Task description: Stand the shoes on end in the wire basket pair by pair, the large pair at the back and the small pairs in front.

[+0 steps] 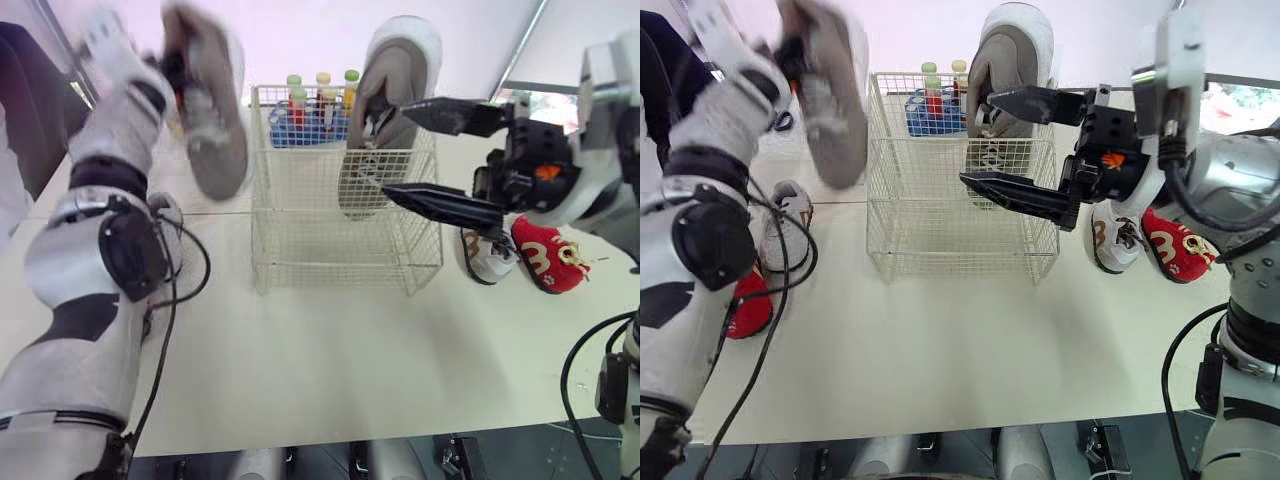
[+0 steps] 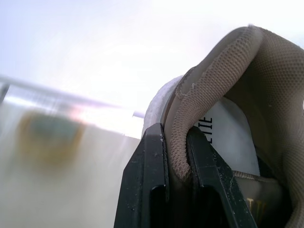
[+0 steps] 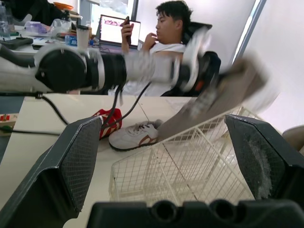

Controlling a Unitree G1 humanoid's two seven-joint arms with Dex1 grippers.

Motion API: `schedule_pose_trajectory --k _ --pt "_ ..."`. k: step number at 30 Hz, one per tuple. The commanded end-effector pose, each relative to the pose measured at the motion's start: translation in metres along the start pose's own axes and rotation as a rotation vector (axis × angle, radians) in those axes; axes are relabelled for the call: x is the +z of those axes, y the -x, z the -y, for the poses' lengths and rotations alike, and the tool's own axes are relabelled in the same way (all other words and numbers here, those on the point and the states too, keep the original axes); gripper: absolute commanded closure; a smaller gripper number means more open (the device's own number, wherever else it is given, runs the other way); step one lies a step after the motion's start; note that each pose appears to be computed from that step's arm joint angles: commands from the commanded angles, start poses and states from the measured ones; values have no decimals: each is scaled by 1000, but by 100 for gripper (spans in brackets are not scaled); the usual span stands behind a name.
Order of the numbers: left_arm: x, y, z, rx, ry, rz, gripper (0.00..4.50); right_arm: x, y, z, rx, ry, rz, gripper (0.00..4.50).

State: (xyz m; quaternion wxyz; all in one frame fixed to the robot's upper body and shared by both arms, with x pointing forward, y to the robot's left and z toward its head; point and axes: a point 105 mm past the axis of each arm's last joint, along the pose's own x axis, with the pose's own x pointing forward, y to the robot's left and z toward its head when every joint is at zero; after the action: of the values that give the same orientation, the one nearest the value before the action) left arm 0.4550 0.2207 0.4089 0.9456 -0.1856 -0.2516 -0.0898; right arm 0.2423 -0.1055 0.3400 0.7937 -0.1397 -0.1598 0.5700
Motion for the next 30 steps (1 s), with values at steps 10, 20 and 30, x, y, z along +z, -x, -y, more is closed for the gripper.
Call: schedule_pose_trajectory --k 10,20,30 --pt "130 25 119 -353 -56 701 448 6 1 -1 -33 43 31 0" --pt "72 39 174 -416 -119 794 448 11 -3 -7 -66 51 28 0" --pt "19 41 181 -336 -187 742 448 14 -4 -12 -104 44 20 0"
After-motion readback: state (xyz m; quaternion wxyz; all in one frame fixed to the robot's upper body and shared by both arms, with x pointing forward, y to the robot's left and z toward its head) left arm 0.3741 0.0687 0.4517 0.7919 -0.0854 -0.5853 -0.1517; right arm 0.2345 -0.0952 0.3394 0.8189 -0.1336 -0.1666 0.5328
